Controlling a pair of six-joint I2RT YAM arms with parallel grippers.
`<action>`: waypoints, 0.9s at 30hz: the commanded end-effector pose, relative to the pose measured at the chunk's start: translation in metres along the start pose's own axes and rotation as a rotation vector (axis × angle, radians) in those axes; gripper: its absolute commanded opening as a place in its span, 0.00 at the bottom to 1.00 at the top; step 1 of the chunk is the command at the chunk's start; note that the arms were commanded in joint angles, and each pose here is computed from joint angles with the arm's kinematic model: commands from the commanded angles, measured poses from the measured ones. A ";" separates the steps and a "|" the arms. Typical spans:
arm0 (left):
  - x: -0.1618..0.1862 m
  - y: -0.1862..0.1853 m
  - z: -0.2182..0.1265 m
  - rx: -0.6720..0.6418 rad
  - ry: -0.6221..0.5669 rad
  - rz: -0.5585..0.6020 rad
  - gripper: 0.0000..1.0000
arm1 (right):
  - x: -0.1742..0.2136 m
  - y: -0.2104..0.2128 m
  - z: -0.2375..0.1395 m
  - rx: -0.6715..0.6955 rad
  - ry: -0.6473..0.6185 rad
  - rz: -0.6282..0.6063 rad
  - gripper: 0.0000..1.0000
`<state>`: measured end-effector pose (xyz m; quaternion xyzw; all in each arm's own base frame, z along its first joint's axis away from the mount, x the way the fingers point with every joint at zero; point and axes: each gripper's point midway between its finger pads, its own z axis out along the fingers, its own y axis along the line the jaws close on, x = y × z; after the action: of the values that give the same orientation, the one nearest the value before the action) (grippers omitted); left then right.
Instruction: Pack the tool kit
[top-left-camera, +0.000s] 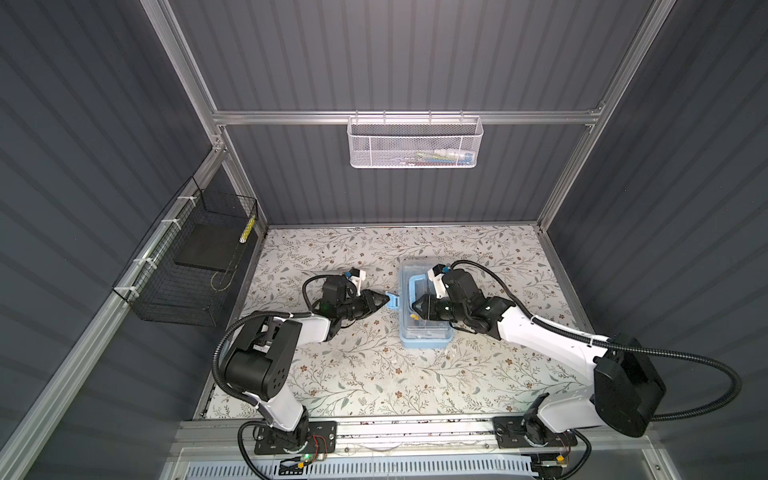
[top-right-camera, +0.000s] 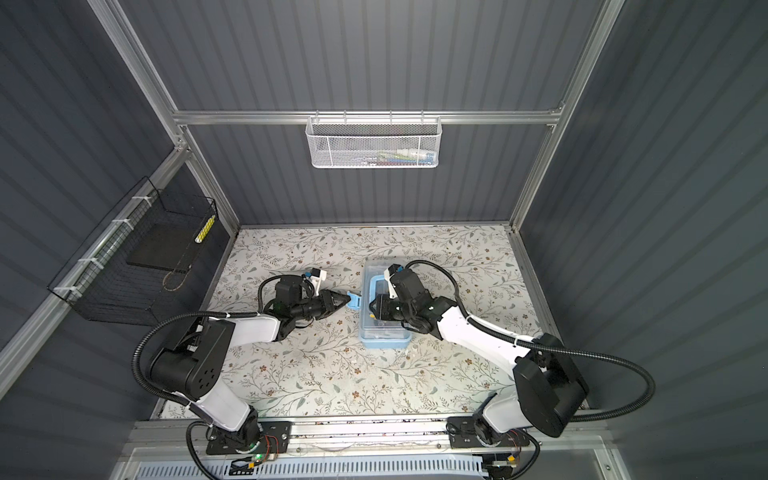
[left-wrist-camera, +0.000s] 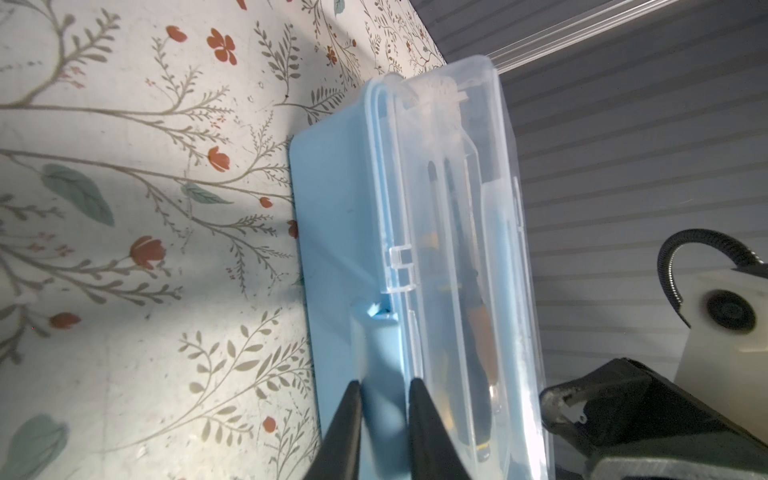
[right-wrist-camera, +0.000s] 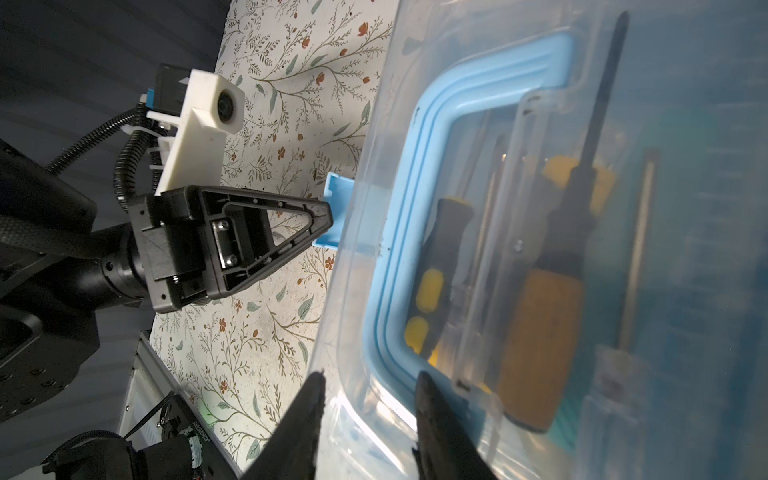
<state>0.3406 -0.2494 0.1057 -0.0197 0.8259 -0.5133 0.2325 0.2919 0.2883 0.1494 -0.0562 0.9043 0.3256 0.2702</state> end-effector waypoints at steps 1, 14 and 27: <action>-0.007 -0.019 0.000 0.017 -0.007 0.067 0.21 | 0.020 -0.018 0.005 0.062 0.063 0.016 0.39; -0.003 -0.036 0.007 0.024 0.011 0.095 0.33 | 0.019 -0.018 0.002 0.064 0.054 0.016 0.39; -0.006 -0.045 0.004 0.030 -0.006 0.106 0.40 | 0.021 -0.021 0.003 0.065 0.054 0.023 0.39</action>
<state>0.3339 -0.2687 0.1237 0.0097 0.8276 -0.5082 0.2381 0.2919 0.2881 0.1496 -0.0529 0.9030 0.3282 0.2722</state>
